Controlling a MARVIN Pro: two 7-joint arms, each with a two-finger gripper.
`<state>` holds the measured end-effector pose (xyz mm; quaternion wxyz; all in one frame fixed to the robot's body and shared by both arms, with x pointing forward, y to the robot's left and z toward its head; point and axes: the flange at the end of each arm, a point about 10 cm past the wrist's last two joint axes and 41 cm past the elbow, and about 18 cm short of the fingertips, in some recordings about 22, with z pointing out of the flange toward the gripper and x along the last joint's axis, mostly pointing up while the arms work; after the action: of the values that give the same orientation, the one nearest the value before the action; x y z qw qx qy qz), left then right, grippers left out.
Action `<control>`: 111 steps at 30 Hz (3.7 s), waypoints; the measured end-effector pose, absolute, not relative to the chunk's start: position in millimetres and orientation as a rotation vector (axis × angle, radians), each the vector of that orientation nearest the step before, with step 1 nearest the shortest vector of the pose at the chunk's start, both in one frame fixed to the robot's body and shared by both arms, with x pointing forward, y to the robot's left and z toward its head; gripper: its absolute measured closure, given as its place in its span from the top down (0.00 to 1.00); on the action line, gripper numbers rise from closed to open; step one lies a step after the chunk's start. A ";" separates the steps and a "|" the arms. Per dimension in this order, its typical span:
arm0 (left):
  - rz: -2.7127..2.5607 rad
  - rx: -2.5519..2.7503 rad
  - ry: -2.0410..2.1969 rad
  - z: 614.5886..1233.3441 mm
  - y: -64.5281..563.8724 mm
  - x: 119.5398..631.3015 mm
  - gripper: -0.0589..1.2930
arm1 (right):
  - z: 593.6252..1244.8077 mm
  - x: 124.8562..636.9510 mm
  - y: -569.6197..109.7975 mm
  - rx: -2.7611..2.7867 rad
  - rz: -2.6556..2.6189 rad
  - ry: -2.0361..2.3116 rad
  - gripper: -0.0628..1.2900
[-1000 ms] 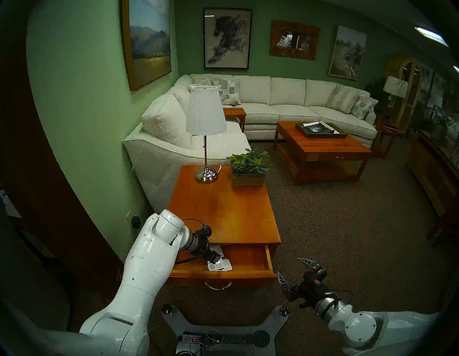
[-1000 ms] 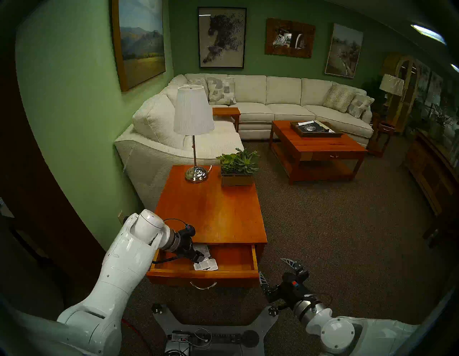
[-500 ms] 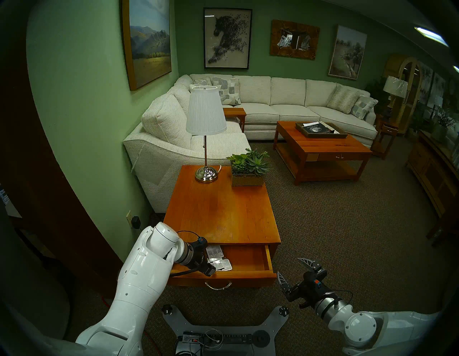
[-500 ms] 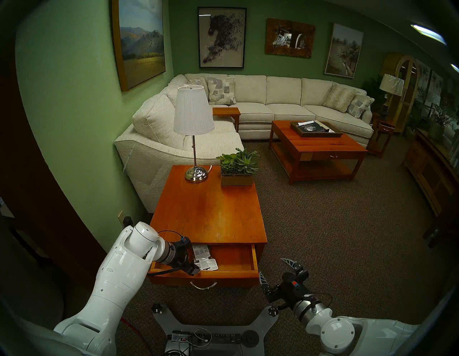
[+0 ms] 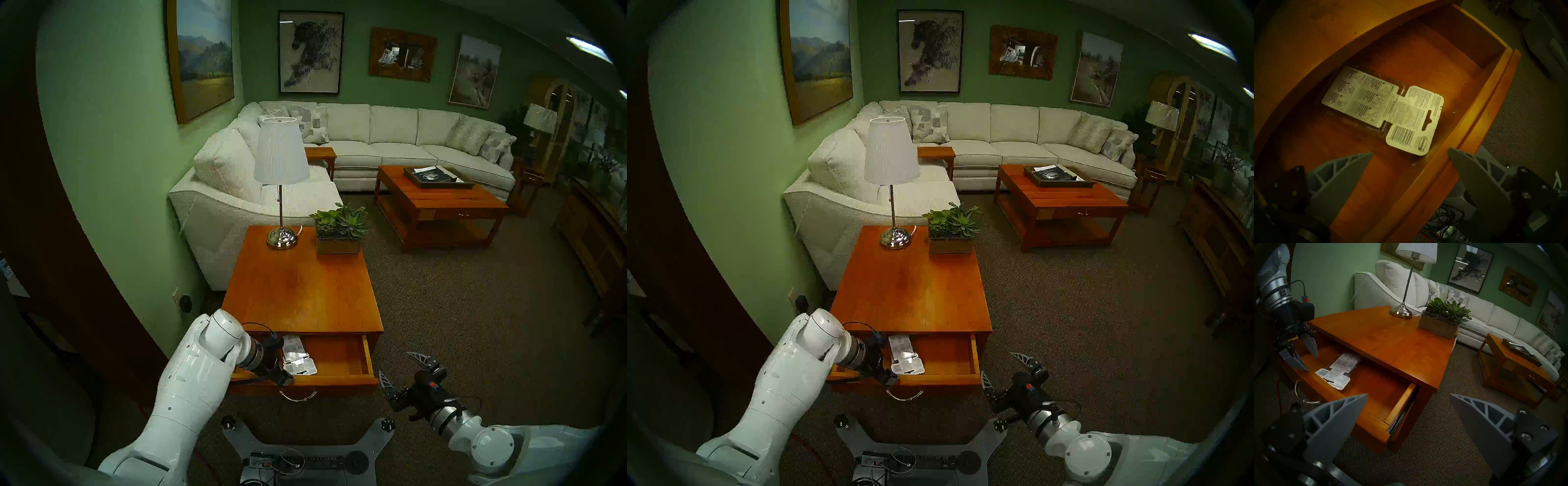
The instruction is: Open the drawer, take out the contents and close the drawer
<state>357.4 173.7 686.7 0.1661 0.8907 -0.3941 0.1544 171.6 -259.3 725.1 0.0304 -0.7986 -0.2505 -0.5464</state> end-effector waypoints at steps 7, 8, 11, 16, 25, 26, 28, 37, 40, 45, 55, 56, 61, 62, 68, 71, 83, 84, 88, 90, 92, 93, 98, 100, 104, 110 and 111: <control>0.427 2.551 -1.140 688.2 173.2 348.1 0.96 | 725.1 171.6 -259.3 -2.461 -1.684 -0.772 0.97; 0.427 2.551 -1.140 688.4 173.1 347.7 0.96 | 725.1 171.6 -259.3 -2.461 -1.684 -0.772 0.97; 0.440 2.552 -1.139 689.1 173.4 344.5 0.96 | 725.1 171.6 -259.4 -2.461 -1.684 -0.772 0.97; 0.481 2.549 -1.100 687.2 178.0 339.8 0.96 | 725.1 171.6 -259.4 -2.462 -1.684 -0.772 0.97; 0.499 2.571 -0.933 681.4 181.6 339.8 0.96 | 725.1 171.6 -259.4 -2.462 -1.684 -0.772 0.97; 0.498 2.574 -0.913 680.8 181.8 340.4 0.96 | 725.1 171.6 -259.4 -2.462 -1.684 -0.772 0.97; 0.494 2.580 -0.871 679.8 182.1 342.1 0.96 | 725.1 171.6 -259.4 -2.462 -1.684 -0.772 0.97; 0.455 2.615 -0.656 677.0 182.3 357.1 0.96 | 725.0 171.6 -259.4 -2.462 -1.684 -0.772 0.97; 0.453 2.626 -0.626 677.3 180.7 362.0 0.96 | 725.0 171.6 -259.4 -2.462 -1.684 -0.772 0.97; 0.445 2.644 -0.606 678.4 177.7 367.1 0.96 | 725.0 171.6 -259.4 -2.462 -1.684 -0.772 0.97; 0.430 2.664 -0.685 683.9 167.4 363.9 0.96 | 725.0 171.6 -259.4 -2.462 -1.684 -0.772 0.97; 0.430 2.659 -0.704 684.7 165.9 361.8 0.96 | 725.0 171.6 -259.4 -2.462 -1.684 -0.772 0.97; 0.403 2.635 -0.787 684.9 159.1 348.0 0.96 | 725.0 171.6 -259.4 -2.462 -1.684 -0.772 0.97; 0.399 2.632 -0.794 684.9 158.5 346.3 0.96 | 725.0 171.5 -259.4 -2.462 -1.684 -0.772 0.97; 0.361 2.609 -0.820 684.7 159.3 335.2 0.96 | 724.9 171.5 -259.4 -2.462 -1.684 -0.772 0.97; 0.350 2.601 -0.803 684.9 161.9 333.8 0.96 | 724.9 171.5 -259.4 -2.462 -1.684 -0.772 0.97; 0.384 2.517 -0.682 698.1 171.8 346.2 0.96 | 724.9 171.5 -259.5 -2.462 -1.683 -0.772 0.97; 0.381 2.518 -0.684 697.7 172.2 347.0 0.96 | 724.9 171.5 -259.5 -2.462 -1.683 -0.772 0.97; 0.360 2.524 -0.693 692.8 169.9 347.1 0.96 | 724.9 171.5 -259.4 -2.462 -1.684 -0.772 0.97; 0.353 2.525 -0.692 690.3 167.8 346.9 0.96 | 725.0 171.5 -259.4 -2.462 -1.684 -0.772 0.97; 0.351 2.531 -0.687 687.9 165.3 347.2 0.96 | 725.0 171.5 -259.4 -2.462 -1.684 -0.772 0.97; 0.352 2.536 -0.682 686.7 164.4 347.8 0.96 | 725.0 171.5 -259.4 -2.462 -1.684 -0.772 0.97; 0.379 2.576 -0.615 681.5 165.0 354.6 0.96 | 725.0 171.5 -259.4 -2.462 -1.684 -0.772 0.97; 0.388 2.597 -0.589 678.7 165.7 357.5 0.96 | 725.0 171.5 -259.4 -2.462 -1.684 -0.772 0.97; 0.403 2.630 -0.550 674.7 165.2 361.5 0.96 | 725.0 171.5 -259.4 -2.462 -1.684 -0.772 0.97; 0.422 2.665 -0.512 671.5 160.6 367.0 0.96 | 725.0 171.5 -259.4 -2.462 -1.684 -0.772 0.97; 0.423 2.667 -0.510 671.3 160.0 367.5 0.96 | 725.0 171.5 -259.4 -2.462 -1.684 -0.772 0.97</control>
<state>367.5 160.0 671.3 0.1955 0.9518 -0.1818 0.1511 171.5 -259.4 725.0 0.0304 -0.7987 -0.2505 -0.5462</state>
